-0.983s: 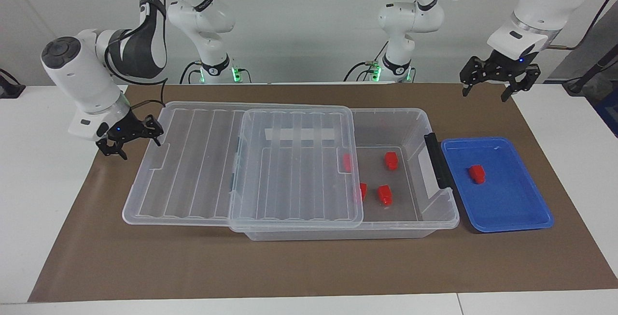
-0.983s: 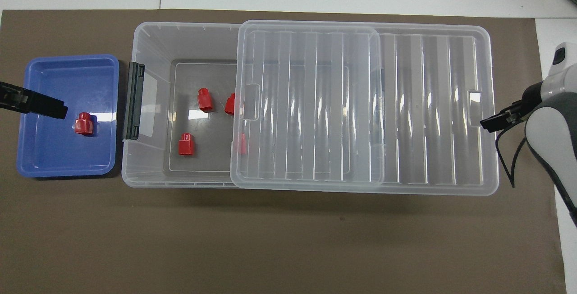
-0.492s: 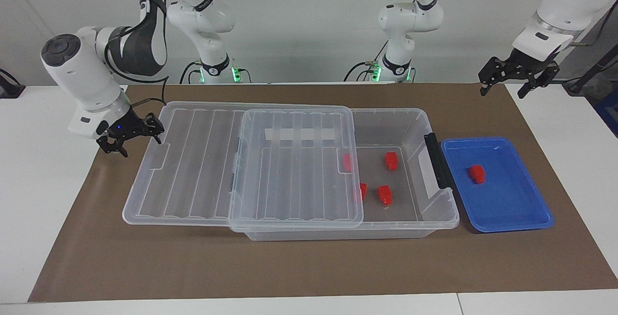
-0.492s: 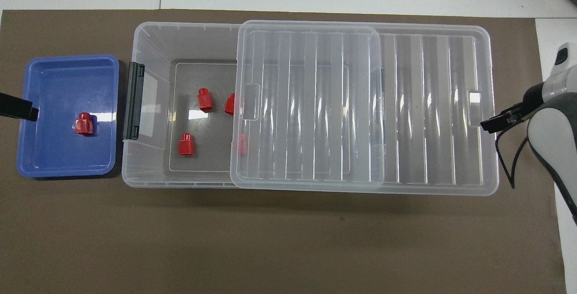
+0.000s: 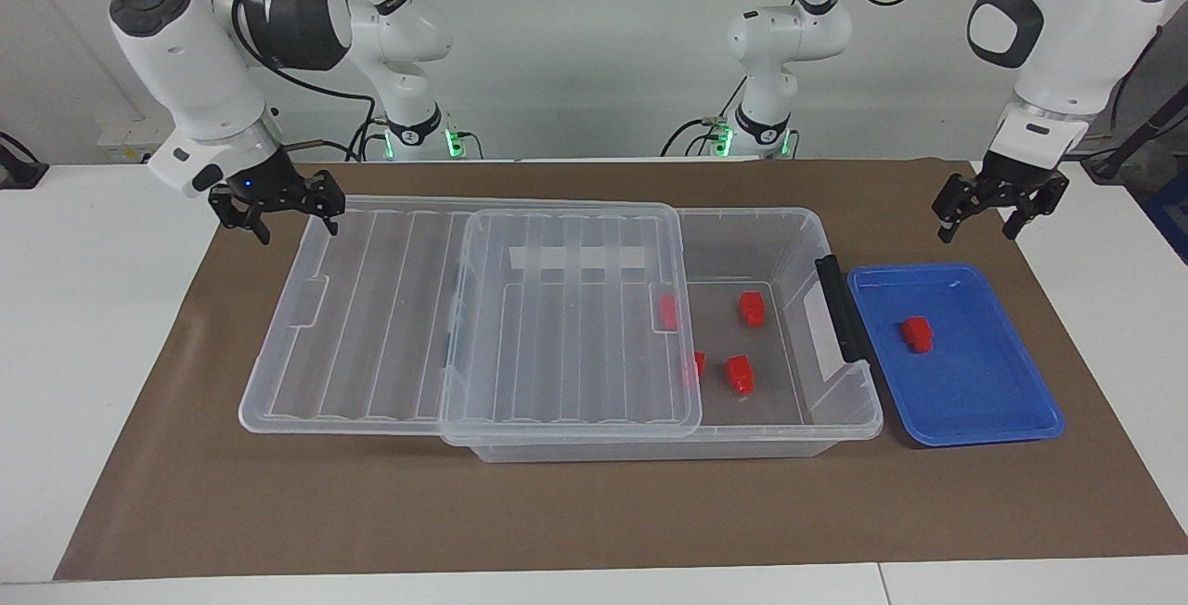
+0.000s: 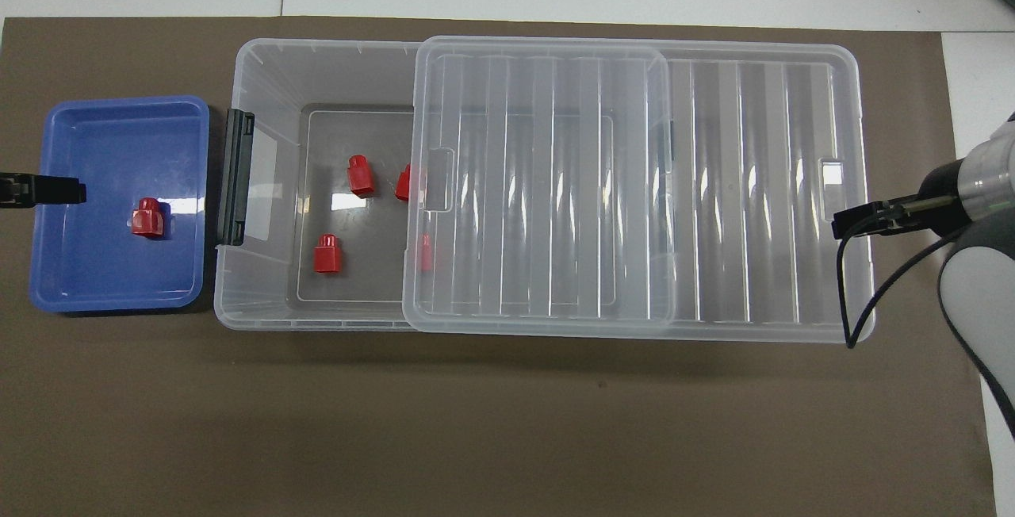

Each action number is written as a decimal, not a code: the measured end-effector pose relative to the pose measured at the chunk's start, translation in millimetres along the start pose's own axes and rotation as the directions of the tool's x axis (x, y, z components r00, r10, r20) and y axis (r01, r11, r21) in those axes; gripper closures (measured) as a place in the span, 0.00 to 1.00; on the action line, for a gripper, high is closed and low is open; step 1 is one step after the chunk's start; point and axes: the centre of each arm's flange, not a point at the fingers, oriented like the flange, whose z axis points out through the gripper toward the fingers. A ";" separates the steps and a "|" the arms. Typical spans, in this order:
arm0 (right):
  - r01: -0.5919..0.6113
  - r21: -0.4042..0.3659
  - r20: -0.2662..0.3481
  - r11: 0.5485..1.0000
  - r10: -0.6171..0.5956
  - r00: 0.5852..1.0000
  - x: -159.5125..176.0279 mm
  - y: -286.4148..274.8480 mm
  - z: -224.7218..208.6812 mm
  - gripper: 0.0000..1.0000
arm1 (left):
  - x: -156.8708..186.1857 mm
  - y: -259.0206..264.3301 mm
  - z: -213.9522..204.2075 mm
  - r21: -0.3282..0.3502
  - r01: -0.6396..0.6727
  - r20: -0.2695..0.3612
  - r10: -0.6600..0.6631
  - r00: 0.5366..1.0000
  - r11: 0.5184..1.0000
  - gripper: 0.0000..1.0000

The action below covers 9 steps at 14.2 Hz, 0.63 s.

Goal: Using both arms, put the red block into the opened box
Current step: 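Release the lid with the right gripper while the left gripper reaches the block, then grasp the red block in the blue tray with the left gripper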

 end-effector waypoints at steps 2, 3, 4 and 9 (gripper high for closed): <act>-0.064 -0.001 -0.017 0.998 0.064 0.998 -4.5 -10.6 -13.5 0.01 | 5.1 -1.2 28.6 0.005 0.002 -0.010 -0.002 1.000 1.000 0.00; -0.079 -0.001 -0.015 0.997 0.079 0.997 -5.8 -14.1 -21.9 0.01 | 8.8 -1.3 46.1 0.007 0.005 -0.005 -0.004 1.000 1.000 0.00; -0.088 -0.001 -0.014 0.996 0.088 0.996 -6.6 -16.6 -33.2 0.01 | 11.8 -2.5 65.1 0.008 0.009 0.004 -0.009 1.000 1.000 0.00; -0.121 -0.002 -0.031 0.993 0.121 0.992 -7.7 -17.9 -84.4 0.01 | 6.5 -32.6 142.1 0.019 0.060 0.065 -0.061 0.996 0.998 0.00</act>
